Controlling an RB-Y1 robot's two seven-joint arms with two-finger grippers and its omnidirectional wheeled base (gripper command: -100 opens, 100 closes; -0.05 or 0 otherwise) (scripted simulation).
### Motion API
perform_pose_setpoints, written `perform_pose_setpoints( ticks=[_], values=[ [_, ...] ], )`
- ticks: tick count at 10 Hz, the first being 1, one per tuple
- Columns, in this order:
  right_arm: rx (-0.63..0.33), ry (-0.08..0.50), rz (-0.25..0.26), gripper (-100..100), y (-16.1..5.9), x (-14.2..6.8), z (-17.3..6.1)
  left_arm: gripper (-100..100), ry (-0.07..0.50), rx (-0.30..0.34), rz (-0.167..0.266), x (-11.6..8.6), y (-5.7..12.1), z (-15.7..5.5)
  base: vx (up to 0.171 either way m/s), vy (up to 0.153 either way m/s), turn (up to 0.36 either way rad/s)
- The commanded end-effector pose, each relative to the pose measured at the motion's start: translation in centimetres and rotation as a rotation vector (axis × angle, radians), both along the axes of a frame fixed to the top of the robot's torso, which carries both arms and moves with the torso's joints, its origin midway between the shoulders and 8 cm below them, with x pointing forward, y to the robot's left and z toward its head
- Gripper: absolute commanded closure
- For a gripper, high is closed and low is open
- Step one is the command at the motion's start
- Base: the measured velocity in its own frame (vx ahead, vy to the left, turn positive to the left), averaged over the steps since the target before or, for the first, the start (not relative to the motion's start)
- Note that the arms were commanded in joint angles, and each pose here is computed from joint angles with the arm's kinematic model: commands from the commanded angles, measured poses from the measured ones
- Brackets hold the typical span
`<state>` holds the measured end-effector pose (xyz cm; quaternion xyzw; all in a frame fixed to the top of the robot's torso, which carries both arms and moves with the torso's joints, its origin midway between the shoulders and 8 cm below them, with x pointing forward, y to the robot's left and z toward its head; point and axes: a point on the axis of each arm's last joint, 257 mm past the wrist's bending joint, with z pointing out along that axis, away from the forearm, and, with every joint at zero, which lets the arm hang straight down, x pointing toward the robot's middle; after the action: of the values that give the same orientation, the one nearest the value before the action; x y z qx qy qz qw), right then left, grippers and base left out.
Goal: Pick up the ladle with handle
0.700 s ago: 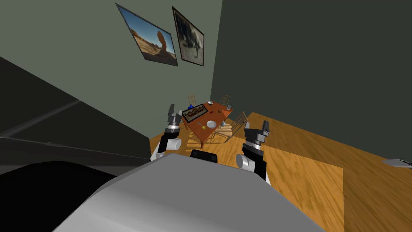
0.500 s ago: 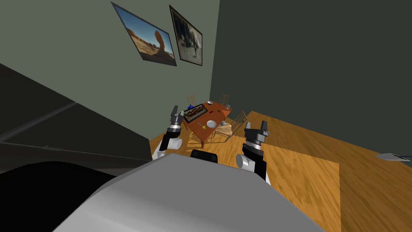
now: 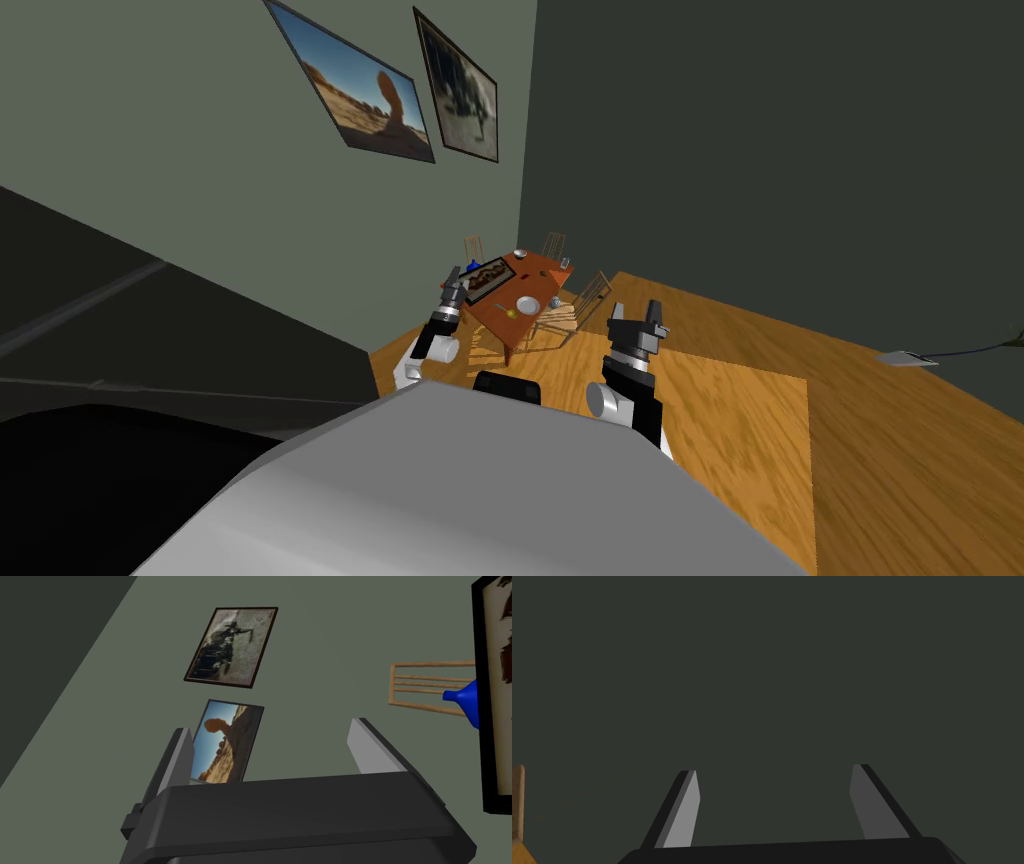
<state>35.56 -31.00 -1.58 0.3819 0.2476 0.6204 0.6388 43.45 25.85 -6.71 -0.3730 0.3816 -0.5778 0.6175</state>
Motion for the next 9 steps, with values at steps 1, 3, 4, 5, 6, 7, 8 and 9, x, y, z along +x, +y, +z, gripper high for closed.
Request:
perform_pose_setpoints(
  ticks=[1, 3, 4, 5, 6, 7, 8, 9],
  values=[
    [0.0, 0.0, 0.0, 0, 0.0, 0.0, 0.0, -100, 0.031, 0.001, -0.01, 1.0, -0.3, -1.2, -0.034, 0.087, -0.056],
    [0.0, 0.0, 0.0, 0, 0.0, 0.0, 0.0, -100, 0.099, 0.005, -0.045, 3.2, -1.5, -3.4, -0.028, 0.089, -0.134],
    [0.0, 0.0, 0.0, 0, 0.0, 0.0, 0.0, -100, 0.111, 0.004, -0.043, 3.3, -1.5, -4.0, -0.036, 0.088, -0.06],
    [0.0, 0.0, 0.0, 0, 0.0, 0.0, 0.0, -100, 0.149, 0.007, -0.06, 4.4, -2.1, -5.2, -0.042, 0.091, -0.097],
    [0.0, 0.0, 0.0, 0, 0.0, 0.0, 0.0, -100, 0.183, 0.011, -0.076, 5.4, -2.8, -6.2, -0.055, 0.111, -0.217],
    [0.0, 0.0, 0.0, 0, 0.0, 0.0, 0.0, -100, 0.198, 0.011, -0.074, 5.5, -2.7, -7.0, -0.032, 0.081, -0.054],
    [0.0, 0.0, 0.0, 0, 0.0, 0.0, 0.0, -100, 0.245, 0.016, -0.089, 6.6, -3.3, -8.6, -0.016, 0.082, -0.097],
    [0.0, 0.0, 0.0, 0, 0.0, 0.0, 0.0, -100, 0.278, 0.021, -0.104, 7.6, -3.9, -9.5, -0.037, 0.105, -0.193]
  ],
)
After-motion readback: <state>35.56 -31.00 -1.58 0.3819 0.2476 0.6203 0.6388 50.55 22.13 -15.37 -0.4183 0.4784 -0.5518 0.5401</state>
